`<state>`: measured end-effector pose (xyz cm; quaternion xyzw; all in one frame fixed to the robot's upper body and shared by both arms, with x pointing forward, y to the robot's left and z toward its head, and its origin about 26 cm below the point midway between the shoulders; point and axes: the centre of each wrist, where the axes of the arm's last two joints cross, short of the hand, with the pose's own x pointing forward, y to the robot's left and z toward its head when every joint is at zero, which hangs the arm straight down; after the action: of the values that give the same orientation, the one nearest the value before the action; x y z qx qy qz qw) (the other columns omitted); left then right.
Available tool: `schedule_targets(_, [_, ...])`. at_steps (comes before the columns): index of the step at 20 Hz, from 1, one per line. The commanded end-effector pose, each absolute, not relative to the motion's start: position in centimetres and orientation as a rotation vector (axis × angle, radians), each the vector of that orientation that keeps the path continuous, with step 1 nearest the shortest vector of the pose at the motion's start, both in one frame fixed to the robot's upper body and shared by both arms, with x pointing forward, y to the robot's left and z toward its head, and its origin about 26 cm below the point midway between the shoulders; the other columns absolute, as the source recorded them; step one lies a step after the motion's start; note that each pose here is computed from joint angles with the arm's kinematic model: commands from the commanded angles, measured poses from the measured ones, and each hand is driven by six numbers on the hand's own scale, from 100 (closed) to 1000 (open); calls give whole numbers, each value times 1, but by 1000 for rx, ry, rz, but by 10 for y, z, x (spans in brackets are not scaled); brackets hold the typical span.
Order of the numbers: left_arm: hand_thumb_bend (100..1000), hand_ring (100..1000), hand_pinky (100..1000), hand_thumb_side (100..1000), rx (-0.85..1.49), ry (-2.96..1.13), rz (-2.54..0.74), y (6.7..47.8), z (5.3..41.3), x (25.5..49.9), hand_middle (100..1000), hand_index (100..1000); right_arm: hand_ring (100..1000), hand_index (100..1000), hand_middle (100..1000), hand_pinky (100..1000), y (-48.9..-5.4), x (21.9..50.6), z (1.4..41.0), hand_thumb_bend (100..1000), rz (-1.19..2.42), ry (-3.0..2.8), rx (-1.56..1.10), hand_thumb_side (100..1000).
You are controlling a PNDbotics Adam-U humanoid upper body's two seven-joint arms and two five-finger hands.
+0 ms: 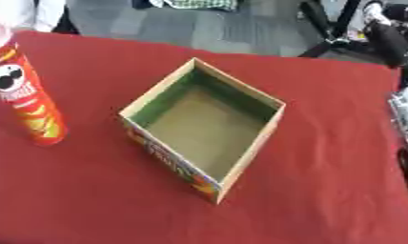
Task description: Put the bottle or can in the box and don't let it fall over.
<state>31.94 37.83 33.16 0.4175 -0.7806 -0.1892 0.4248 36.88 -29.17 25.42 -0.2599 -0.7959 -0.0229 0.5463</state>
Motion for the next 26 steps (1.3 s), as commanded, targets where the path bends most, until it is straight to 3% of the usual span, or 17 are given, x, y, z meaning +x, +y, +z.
schedule_targets(1, [790,856,823,551,1095,-1987,-489,380,351,311,838,784,731,667,744,562,-299,366,268,100,-64,-1918,-649,538])
schedule_targets(10, [810,854,829,547,1089,-1988,-489,378,351,312,844,787,731,668,744,561,-298,366,268,100,-63,-1918,-647,540])
schedule_targets(12, [827,858,832,544,1080,-1982,-514,376,351,313,849,825,731,668,744,561,-298,366,268,100,-61,-1917,-646,540])
schedule_targets(26, [893,892,873,595,1077,-1818,-912,352,345,335,858,824,732,668,745,562,-293,368,266,100,-40,-1912,-626,547])
